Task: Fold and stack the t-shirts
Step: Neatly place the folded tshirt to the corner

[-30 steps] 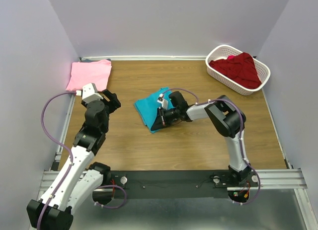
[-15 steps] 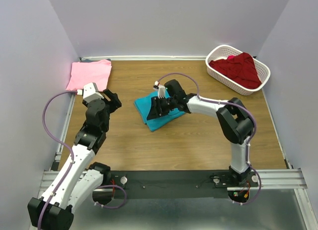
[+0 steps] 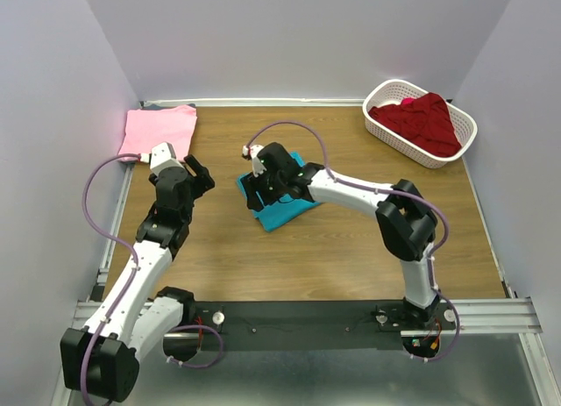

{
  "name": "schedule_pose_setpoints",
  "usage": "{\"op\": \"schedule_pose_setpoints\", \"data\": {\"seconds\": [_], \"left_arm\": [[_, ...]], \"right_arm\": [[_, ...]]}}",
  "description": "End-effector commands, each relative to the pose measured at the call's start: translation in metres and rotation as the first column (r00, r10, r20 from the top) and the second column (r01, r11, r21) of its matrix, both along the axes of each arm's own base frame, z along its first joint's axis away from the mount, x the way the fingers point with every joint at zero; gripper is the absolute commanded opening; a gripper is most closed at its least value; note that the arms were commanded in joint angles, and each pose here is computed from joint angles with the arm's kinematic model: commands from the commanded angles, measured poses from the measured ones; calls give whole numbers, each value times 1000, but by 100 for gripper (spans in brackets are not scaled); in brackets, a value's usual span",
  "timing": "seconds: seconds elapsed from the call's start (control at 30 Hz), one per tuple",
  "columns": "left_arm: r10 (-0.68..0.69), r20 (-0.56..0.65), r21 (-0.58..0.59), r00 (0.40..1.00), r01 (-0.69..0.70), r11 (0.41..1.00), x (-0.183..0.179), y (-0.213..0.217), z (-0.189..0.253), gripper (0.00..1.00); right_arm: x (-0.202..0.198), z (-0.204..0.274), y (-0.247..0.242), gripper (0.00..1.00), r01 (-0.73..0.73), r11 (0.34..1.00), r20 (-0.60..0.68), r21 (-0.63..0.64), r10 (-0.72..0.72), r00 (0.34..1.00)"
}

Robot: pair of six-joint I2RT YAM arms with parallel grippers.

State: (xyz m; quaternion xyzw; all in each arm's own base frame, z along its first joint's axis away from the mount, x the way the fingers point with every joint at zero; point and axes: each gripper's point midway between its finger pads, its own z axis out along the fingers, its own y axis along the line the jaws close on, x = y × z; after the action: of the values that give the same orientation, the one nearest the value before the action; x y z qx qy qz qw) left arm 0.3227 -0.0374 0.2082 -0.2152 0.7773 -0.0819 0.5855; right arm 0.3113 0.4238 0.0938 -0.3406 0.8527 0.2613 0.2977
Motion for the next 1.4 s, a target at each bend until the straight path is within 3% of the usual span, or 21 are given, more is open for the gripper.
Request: {"op": "schedule_pose_setpoints", "data": {"seconds": [0.0, 0.2, 0.37, 0.53, 0.77, 0.8, 0.87, 1.07, 1.23, 1.37], "left_arm": [[3, -20, -33, 1000, -3, 999, 5, 3, -5, 79], [13, -88, -50, 996, -17, 999, 11, 14, -24, 79], [-8, -124, -78, 992, -1, 997, 16, 18, -35, 79], [-32, -207, -93, 978, 13, 996, 18, 17, -59, 78], [-122, -279, -137, 953, 86, 987, 21, 5, -82, 78], [-122, -286, -136, 950, 86, 987, 21, 5, -84, 78], [-118, -295, -140, 948, 79, 987, 21, 6, -88, 78], [-254, -296, -299, 921, 163, 940, 15, -27, -104, 78], [-402, -250, -543, 881, 217, 812, 2, -69, -127, 78], [-361, -219, -593, 907, 170, 787, 6, -74, -129, 78]], "right_arm": [[7, -25, -3, 67, 37, 987, 73, -154, -26, 997], [-2, -56, 8, 58, 21, 967, 93, -253, 3, 996], [-13, -84, 4, 57, 16, 936, 107, -353, 24, 994], [-12, -113, -19, 54, 60, 862, 175, -504, 34, 984], [-11, -128, -35, 23, 77, 818, 189, -570, 40, 981], [-10, -129, -36, 14, 79, 815, 190, -574, 39, 981], [-9, -128, -35, 1, 81, 815, 192, -573, 37, 981], [-11, -96, -11, 0, 47, 900, 126, -432, 9, 992], [-21, -55, 13, 1, 4, 968, 60, -252, 11, 998], [-23, -43, 23, 1, 2, 985, 42, -175, 6, 999]]}}
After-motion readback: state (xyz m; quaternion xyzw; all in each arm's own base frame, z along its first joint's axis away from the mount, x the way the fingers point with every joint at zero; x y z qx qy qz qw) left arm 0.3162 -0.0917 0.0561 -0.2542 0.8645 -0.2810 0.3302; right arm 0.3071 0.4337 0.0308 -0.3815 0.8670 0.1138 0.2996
